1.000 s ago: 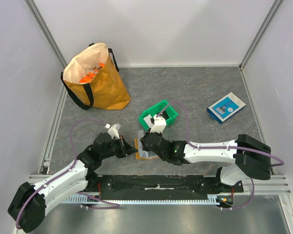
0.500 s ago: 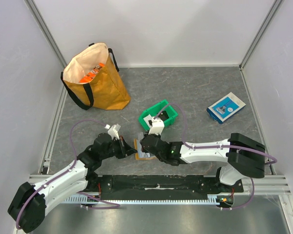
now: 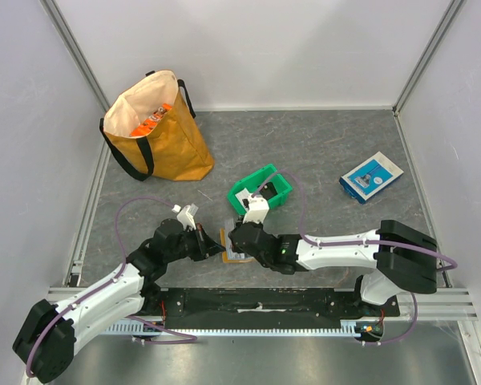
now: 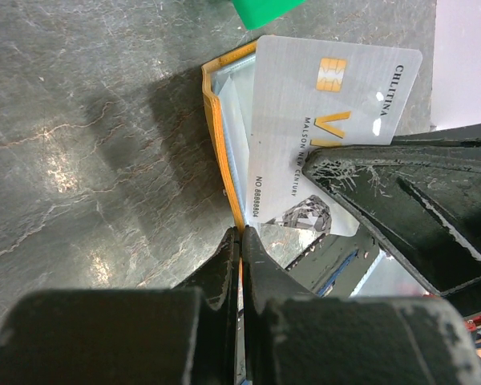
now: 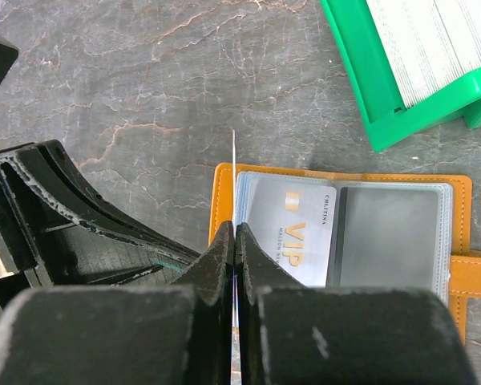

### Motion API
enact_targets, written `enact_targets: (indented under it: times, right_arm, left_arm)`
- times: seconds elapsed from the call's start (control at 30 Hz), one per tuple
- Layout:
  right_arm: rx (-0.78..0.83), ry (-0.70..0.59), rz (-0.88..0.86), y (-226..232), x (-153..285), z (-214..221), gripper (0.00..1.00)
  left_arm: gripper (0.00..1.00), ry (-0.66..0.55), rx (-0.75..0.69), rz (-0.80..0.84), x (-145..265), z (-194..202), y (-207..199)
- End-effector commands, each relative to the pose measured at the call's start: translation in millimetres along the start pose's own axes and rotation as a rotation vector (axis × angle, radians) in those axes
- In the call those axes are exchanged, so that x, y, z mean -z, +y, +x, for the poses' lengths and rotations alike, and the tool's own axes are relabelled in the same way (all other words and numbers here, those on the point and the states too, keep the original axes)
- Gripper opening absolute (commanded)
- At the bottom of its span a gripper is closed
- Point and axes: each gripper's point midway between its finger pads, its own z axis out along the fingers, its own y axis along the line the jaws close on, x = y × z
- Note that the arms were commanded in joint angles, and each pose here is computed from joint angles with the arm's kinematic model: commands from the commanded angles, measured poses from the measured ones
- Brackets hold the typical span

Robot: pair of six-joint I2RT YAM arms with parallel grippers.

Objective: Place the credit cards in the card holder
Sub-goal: Turn over the card slot in the card holder.

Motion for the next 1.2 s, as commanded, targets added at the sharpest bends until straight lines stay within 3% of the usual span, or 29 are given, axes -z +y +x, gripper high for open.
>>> enact_targets:
  times: [0.0,0.27,0.63,1.03,1.17]
  right_arm:
    - [-0.014,-0.024,-0.008,13,-3,-7,0.00]
    - [0.144,0.023,0.142,0,-11,12,0.00]
    - [0.378,-0.047,0.347,4,-3,11,0.00]
    - [0.424,-0.106,0.433,-5,10,-9,0.00]
    - [0.371,-0.111,0.391,8,18,-21,0.00]
  left_arm:
    - [0.02,-0.011,0.003,0.042,1,-4,-11]
    - [0.02,-0.016,-0.006,0.055,2,-6,-15]
    - [0.02,-0.026,-0.009,0.067,4,-8,-18]
    - [0.02,-0.024,-0.013,0.067,4,-7,-17]
    - [0.02,-0.024,-0.015,0.067,4,-7,-17]
